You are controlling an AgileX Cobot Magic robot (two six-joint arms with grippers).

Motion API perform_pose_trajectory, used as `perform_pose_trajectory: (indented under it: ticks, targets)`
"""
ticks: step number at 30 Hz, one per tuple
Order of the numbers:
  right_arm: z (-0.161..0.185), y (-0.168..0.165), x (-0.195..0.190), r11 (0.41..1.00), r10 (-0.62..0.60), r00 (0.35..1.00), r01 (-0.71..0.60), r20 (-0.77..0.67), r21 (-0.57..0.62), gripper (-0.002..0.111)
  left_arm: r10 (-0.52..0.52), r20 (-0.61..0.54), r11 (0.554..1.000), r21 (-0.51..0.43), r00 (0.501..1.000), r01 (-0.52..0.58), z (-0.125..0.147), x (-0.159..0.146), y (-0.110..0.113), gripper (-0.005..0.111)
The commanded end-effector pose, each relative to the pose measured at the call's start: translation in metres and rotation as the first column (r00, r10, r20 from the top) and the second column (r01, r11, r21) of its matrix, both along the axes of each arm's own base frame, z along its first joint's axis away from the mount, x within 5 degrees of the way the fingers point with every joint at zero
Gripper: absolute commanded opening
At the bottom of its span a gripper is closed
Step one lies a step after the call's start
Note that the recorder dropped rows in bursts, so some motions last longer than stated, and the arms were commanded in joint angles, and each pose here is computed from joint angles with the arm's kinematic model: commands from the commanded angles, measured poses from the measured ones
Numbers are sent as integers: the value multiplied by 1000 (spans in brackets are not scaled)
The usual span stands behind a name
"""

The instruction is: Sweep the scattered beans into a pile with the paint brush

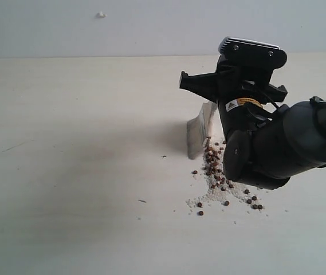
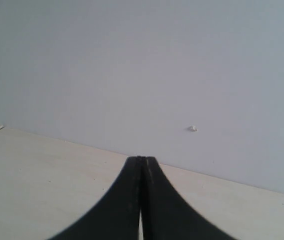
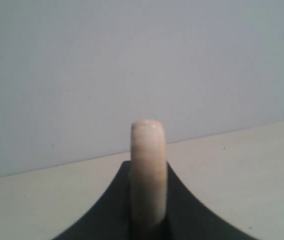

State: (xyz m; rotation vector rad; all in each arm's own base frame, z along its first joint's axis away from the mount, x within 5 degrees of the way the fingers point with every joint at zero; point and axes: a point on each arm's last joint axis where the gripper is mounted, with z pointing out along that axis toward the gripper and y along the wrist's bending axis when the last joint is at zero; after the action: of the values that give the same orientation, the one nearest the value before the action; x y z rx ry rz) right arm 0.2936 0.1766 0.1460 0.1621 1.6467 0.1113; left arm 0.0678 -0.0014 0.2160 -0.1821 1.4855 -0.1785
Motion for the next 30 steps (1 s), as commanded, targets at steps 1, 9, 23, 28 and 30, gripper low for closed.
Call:
perform_pose_trajectory:
  ticks: [1, 9, 23, 28, 30]
  targets:
    - [-1, -2, 2, 998, -9, 1000, 8, -14, -57, 0, 2, 7, 1000, -2, 1000, -2, 1, -1, 0, 0]
    - [5, -3, 2, 999, -12, 1000, 12, 1, -43, 0, 2, 7, 1000, -2, 1000, -2, 1, -1, 0, 0]
    - [67, -14, -25, 992, 106, 984, -114, 144, 53, 0, 2, 7, 1000, -2, 1000, -2, 1, -1, 0, 0]
    - [66, -47, -57, 997, 63, 985, -54, 164, -57, 0, 2, 7, 1000, -2, 1000, -2, 1, -1, 0, 0]
    - [67, -57, -67, 992, 51, 987, -33, 154, -119, 0, 2, 7, 1000, -2, 1000, -2, 1, -1, 0, 0]
